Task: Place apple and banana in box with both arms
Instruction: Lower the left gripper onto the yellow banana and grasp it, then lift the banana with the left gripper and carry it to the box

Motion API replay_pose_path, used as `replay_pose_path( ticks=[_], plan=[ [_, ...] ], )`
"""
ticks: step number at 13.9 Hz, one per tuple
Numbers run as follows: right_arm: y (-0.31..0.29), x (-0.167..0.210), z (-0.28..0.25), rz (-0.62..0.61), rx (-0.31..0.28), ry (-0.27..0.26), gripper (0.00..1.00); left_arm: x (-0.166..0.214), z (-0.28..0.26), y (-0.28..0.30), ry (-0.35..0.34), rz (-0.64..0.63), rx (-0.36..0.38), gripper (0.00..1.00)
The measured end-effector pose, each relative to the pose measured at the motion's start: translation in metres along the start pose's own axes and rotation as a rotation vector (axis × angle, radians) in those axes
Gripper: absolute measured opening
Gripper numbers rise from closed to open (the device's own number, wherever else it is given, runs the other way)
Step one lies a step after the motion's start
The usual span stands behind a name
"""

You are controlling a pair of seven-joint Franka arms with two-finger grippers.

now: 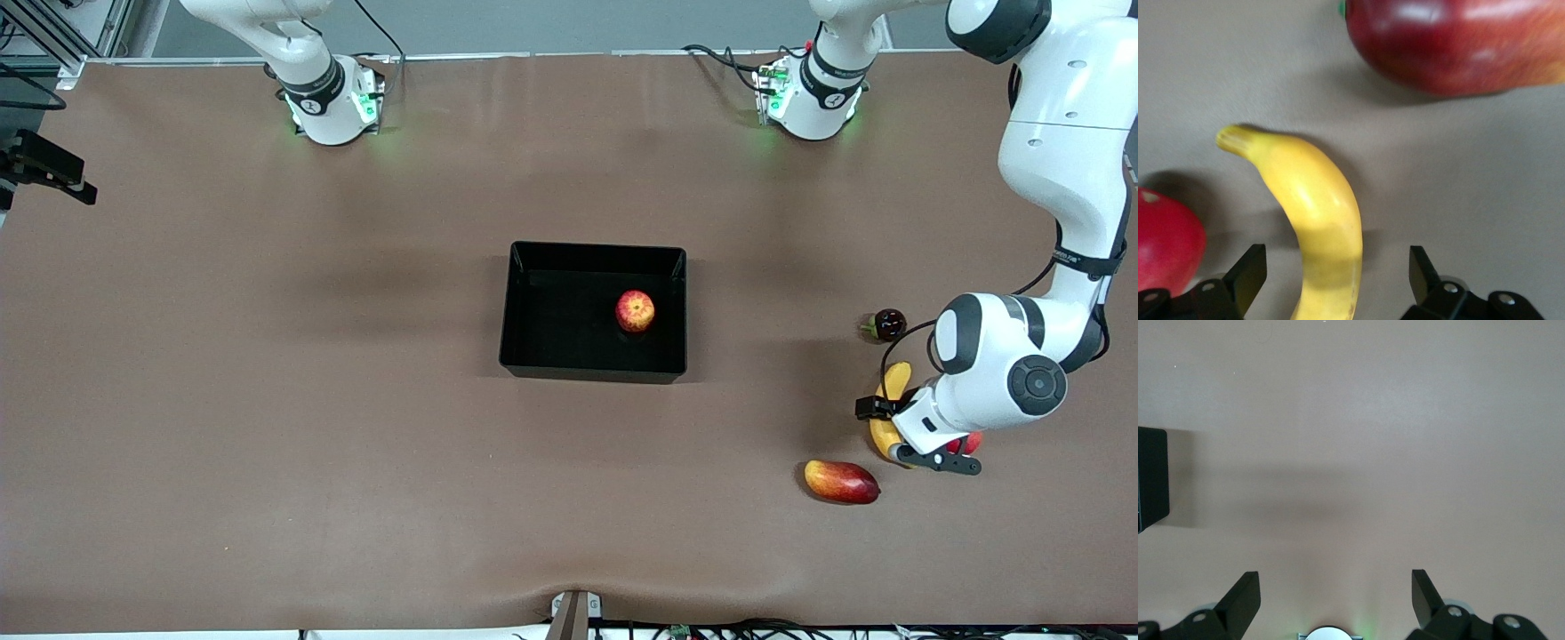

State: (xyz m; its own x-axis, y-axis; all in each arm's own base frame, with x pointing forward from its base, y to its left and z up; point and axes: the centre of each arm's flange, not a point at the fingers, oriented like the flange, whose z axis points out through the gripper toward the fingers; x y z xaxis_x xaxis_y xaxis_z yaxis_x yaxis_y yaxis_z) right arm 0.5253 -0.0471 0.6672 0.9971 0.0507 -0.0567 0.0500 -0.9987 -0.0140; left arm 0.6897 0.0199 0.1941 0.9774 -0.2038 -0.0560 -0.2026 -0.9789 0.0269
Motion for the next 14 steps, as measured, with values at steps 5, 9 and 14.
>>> replay_pose_path(
  ticks=[5,9,14],
  plan=[
    [0.010,-0.001,0.000,0.018,0.001,0.000,1.00,-0.007,0.008,0.002,-0.035,0.057,0.040,0.45],
    [0.010,-0.002,0.000,0.020,0.002,0.001,1.00,-0.004,-0.045,0.006,-0.023,0.071,0.073,0.37],
    [0.010,-0.001,0.000,0.020,0.002,0.002,1.00,0.003,-0.140,0.103,0.041,0.078,0.057,0.37]
  ],
)
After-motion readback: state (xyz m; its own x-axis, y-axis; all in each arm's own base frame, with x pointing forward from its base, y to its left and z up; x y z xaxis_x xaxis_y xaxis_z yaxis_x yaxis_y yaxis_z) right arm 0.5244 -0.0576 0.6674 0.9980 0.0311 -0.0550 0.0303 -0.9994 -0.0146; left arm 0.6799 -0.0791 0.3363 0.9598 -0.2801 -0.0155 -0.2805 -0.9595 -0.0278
